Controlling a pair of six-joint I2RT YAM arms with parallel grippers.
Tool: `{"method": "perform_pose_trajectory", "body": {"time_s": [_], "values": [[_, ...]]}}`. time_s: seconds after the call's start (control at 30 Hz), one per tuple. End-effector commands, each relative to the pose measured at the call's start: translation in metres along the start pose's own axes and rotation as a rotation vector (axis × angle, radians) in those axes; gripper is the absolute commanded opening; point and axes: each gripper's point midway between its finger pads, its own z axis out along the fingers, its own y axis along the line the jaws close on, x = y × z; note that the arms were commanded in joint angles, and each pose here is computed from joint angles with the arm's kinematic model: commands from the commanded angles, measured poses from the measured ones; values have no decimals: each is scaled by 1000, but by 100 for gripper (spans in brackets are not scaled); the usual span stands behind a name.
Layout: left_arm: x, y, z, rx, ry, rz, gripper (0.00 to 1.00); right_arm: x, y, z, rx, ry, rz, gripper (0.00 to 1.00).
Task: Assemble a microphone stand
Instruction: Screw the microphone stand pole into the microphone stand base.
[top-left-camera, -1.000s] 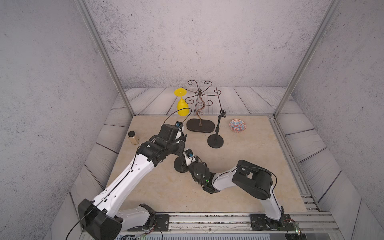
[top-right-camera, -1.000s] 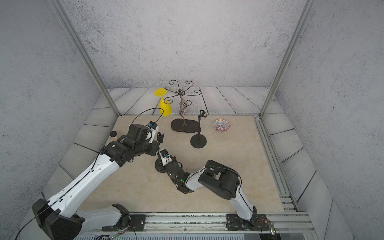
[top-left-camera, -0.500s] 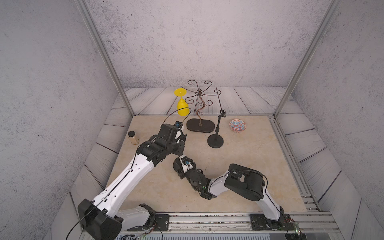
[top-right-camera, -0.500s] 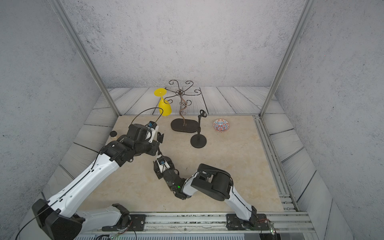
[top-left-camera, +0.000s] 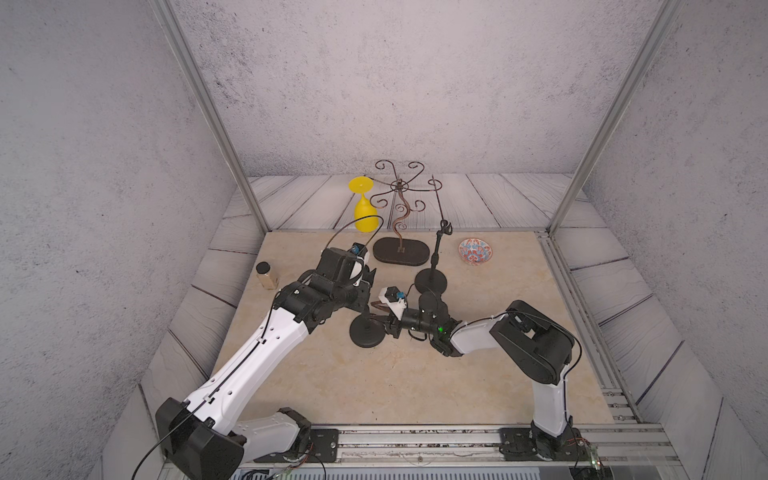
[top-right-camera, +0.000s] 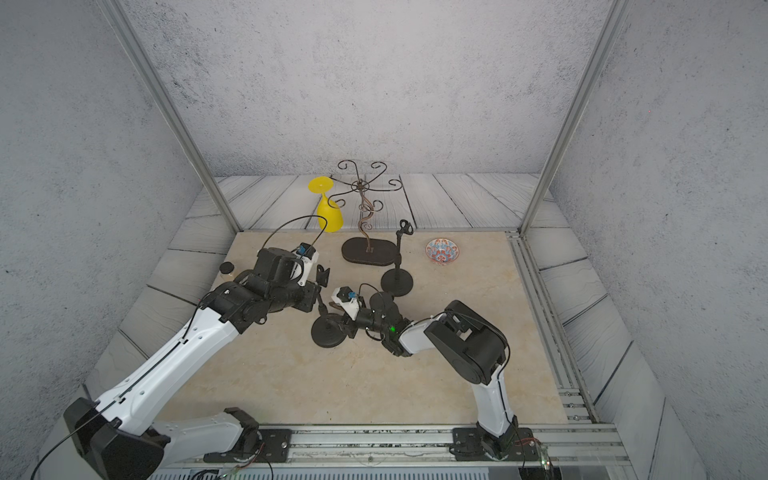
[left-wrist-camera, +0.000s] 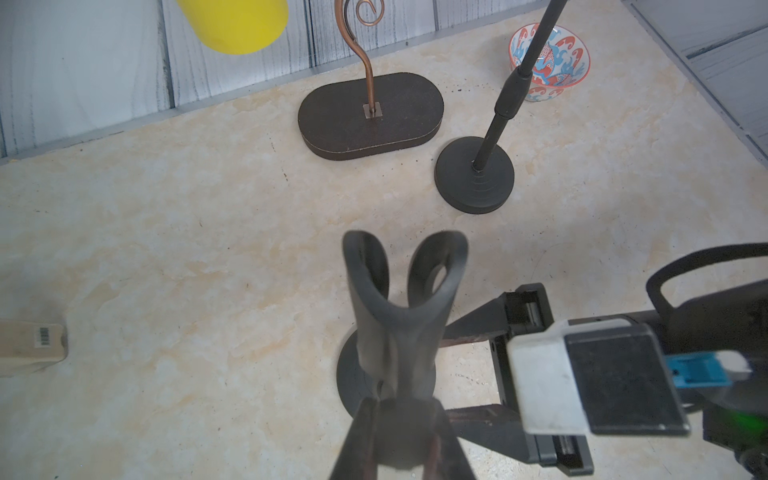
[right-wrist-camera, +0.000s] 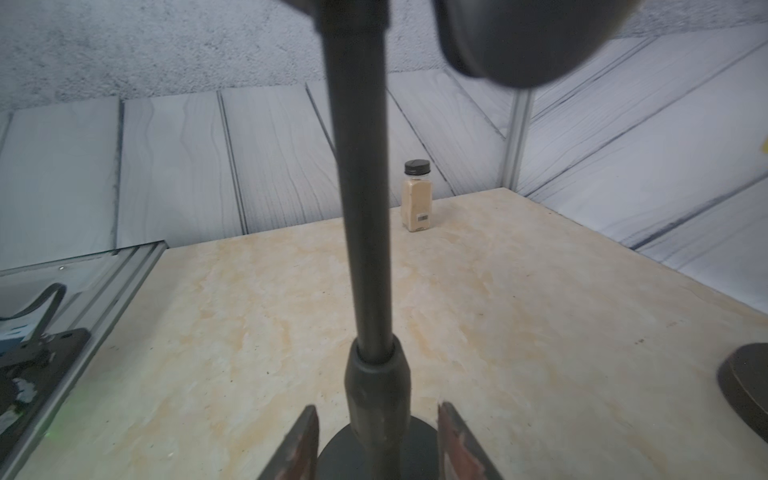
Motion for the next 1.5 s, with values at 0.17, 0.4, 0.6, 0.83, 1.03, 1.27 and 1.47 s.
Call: {"method": "perform_pose_trajectory", "body": {"time_s": [0.17, 0.4, 0.6, 0.83, 1.03, 1.27, 1.47], "values": [[-5, -5, -3, 27, -18, 5, 1, 1, 0, 14, -105, 43, -17, 32], [-4, -4, -1, 25, -11, 3, 1, 18, -17, 17, 10, 57, 7, 7], [-4, -5, -1, 28, -12, 5, 1, 34, -15, 16, 76, 53, 36, 14], [-3, -5, 0, 31, -9, 2, 1, 20, -6, 18, 9, 31, 31, 37], [-4, -4, -2, 31, -13, 1, 1, 8, -9, 21, 1, 15, 14, 38], [-3, -3, -2, 27, -13, 2, 1, 2, -9, 25, -35, 29, 4, 37], [-4, -4, -2, 30, -14, -1, 1, 14, -20, 25, 43, 59, 20, 14]]}}
